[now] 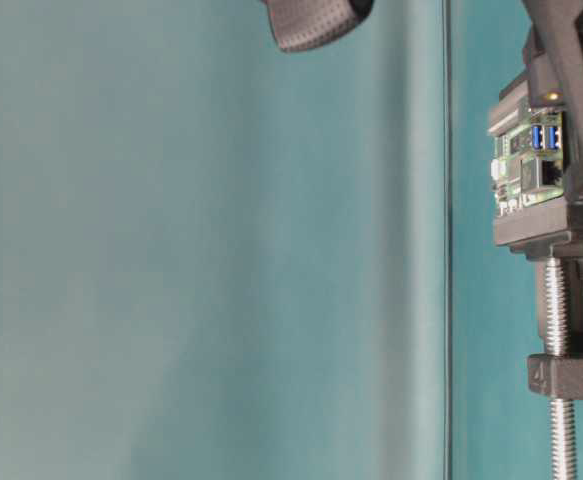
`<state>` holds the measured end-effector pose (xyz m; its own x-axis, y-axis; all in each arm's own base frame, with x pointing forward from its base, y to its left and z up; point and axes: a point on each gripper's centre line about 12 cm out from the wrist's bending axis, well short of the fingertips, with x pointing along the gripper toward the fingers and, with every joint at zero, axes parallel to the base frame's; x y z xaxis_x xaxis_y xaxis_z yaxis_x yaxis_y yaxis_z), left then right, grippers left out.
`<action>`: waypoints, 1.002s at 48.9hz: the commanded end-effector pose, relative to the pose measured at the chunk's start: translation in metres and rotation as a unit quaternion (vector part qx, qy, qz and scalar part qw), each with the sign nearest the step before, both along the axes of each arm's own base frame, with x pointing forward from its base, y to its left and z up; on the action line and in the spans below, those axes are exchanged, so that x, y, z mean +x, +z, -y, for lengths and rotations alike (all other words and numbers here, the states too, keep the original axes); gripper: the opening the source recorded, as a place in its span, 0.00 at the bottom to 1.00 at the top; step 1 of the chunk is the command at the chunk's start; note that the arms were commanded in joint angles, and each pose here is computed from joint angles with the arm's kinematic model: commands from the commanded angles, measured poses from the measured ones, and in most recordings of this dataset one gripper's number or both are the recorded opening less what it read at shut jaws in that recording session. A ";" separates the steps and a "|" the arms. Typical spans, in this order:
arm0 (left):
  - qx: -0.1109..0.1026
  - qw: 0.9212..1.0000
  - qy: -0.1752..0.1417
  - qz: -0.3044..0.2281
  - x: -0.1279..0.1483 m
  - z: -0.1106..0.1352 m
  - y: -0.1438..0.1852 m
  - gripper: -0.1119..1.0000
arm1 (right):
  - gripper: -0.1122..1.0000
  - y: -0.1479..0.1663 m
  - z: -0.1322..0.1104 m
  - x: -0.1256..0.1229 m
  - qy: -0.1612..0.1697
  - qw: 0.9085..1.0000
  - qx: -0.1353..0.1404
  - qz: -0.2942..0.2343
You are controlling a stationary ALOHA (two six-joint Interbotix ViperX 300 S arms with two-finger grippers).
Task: Insert the USB into the fixed PCB.
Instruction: 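Push the USB plug forward into the port with the right gripper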
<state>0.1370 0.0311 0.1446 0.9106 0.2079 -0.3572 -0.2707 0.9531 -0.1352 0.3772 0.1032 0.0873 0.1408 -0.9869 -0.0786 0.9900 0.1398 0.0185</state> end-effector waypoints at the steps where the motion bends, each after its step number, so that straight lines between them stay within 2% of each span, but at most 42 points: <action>1: -0.004 1.000 0.005 0.007 0.002 -0.001 0.004 0.99 | 0.29 0.018 -0.001 0.004 0.000 1.000 0.010 0.022; 49: -0.004 1.000 0.005 0.007 0.002 -0.001 0.004 0.99 | 0.29 0.022 0.009 0.003 -0.013 1.000 0.012 0.012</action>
<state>0.1369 0.0315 0.1446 0.9100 0.2107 -0.3572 -0.2731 0.9526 -0.1338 0.3753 0.0972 0.0852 0.1201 -0.9892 -0.0845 0.9926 0.1213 -0.0097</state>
